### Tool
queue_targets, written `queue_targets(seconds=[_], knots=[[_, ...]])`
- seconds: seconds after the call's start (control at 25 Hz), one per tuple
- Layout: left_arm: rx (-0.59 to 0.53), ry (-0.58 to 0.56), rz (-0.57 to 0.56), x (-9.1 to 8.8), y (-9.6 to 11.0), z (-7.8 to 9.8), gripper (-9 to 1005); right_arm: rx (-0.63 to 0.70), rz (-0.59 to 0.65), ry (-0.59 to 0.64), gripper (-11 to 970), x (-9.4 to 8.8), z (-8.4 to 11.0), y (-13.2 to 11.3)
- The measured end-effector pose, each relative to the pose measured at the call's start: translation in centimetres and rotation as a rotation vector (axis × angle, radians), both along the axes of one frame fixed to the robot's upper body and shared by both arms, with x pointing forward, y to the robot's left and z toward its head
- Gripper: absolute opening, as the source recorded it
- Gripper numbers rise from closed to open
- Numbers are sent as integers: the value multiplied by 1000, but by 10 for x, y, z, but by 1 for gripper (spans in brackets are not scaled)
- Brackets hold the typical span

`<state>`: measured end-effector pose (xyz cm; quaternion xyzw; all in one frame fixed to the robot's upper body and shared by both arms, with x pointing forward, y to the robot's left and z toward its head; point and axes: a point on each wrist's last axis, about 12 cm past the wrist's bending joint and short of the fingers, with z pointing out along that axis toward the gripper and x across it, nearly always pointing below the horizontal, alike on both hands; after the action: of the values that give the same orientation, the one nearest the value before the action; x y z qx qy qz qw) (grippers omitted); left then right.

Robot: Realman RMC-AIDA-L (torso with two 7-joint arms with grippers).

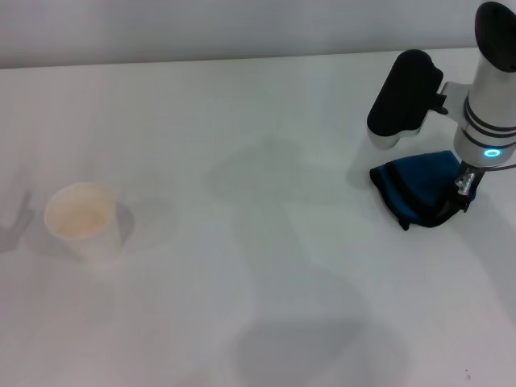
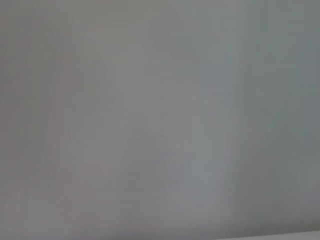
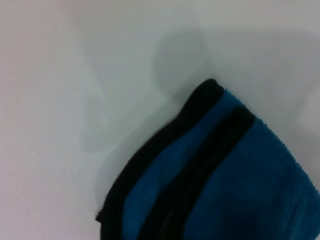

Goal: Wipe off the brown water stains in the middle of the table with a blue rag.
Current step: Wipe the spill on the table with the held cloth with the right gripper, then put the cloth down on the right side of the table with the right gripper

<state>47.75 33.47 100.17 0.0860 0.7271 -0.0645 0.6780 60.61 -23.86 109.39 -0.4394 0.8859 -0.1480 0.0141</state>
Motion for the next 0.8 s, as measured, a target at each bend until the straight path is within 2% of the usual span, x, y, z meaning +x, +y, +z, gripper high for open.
queue_targets(seconds=[0.48, 0.6, 0.8], knots=[[-1, 1, 0, 0, -1, 0, 877, 68, 20, -40, 228, -3, 7, 9], [-1, 1, 0, 0, -1, 0, 877, 79, 25, -42, 393, -4, 11, 12], [-1, 1, 0, 0, -1, 0, 877, 94, 40, -45, 492, -7, 19, 17]])
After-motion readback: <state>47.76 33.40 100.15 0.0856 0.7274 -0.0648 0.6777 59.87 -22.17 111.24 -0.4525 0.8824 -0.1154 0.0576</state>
